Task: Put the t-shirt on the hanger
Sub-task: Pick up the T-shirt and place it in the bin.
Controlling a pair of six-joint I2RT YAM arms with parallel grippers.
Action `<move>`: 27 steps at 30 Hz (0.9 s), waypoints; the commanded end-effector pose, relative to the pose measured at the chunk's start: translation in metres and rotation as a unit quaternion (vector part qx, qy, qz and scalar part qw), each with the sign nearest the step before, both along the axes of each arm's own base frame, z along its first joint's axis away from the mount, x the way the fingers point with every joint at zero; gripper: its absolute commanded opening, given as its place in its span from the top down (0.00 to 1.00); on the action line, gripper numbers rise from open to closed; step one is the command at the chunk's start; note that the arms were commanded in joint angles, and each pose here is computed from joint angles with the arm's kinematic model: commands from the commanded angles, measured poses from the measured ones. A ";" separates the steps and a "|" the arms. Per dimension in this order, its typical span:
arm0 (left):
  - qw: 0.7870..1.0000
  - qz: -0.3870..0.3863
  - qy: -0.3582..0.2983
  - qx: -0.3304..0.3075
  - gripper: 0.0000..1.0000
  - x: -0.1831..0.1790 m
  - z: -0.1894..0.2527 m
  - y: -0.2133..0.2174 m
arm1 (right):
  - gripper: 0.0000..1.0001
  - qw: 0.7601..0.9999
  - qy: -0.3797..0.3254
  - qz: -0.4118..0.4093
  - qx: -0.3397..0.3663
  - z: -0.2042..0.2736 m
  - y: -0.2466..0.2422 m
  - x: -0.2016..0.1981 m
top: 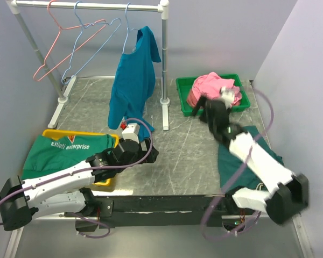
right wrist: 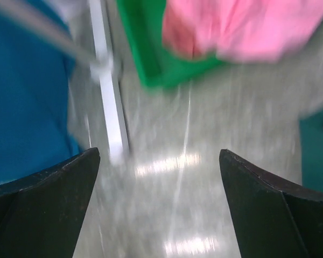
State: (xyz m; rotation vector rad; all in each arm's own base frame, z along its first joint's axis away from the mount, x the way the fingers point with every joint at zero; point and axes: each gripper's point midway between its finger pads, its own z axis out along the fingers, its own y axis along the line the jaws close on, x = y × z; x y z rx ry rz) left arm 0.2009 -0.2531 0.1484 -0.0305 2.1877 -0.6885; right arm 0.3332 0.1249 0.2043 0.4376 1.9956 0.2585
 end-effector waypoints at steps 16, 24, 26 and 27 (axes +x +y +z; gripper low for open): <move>0.997 -0.061 -0.054 -0.005 0.04 0.000 0.068 -0.013 | 0.10 0.977 0.131 -0.142 -0.094 -0.067 -0.099 0.193; 0.997 -0.057 -0.046 -0.017 0.03 -0.003 0.066 -0.013 | 0.47 0.978 0.145 -0.117 -0.092 -0.079 -0.092 0.209; 0.997 -0.053 -0.043 -0.017 0.04 -0.003 0.064 -0.012 | 0.79 0.978 0.145 -0.113 -0.094 -0.072 -0.093 0.213; 0.998 -0.052 -0.042 -0.016 0.04 -0.003 0.063 -0.012 | 0.88 0.978 0.145 -0.115 -0.096 -0.068 -0.094 0.213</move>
